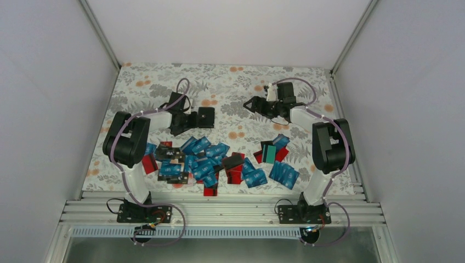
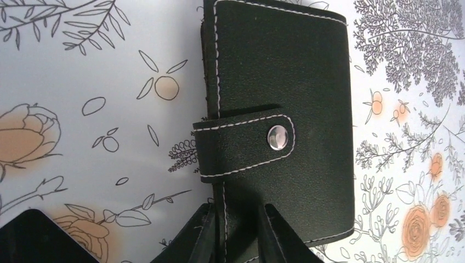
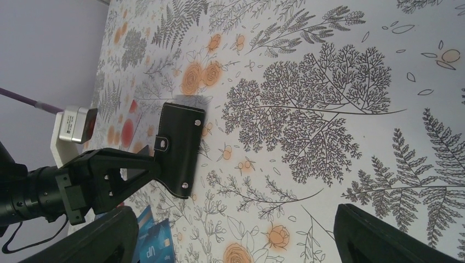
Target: Put the credit cards into the card holder
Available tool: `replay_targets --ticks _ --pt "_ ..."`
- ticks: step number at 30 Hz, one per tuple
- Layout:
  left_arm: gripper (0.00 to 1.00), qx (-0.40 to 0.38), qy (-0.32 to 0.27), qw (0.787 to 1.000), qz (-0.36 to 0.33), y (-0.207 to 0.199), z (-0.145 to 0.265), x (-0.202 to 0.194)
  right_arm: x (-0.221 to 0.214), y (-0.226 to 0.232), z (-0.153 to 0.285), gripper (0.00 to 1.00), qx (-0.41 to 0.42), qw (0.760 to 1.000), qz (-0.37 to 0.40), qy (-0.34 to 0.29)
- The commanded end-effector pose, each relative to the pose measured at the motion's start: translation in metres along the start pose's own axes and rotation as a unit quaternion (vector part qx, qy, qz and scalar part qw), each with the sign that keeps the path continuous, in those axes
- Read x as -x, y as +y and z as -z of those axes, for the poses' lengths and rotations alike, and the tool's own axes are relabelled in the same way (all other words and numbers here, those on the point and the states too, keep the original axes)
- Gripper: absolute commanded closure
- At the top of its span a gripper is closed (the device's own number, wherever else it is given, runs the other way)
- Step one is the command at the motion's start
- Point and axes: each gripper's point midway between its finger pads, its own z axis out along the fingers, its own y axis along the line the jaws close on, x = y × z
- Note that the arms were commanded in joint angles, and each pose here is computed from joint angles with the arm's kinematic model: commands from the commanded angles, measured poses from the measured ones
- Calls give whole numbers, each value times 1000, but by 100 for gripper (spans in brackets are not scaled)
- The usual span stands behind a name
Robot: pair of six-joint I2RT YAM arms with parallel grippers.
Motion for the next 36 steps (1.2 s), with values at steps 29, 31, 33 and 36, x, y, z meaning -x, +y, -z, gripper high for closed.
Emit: replay_targets --ticks 29,31,33,36 --pt "98 -206 -126 967 -75 -138 107 10 -37 105 3 21 177 984 20 30" --pt "98 -223 -128 963 -82 -146 117 9 -37 112 6 22 191 981 18 32" --pt "98 -237 -129 959 -87 -153 126 8 -40 119 10 22 210 977 13 41" --pt "98 -256 -135 953 -94 -163 140 9 -43 129 13 22 238 970 10 58"
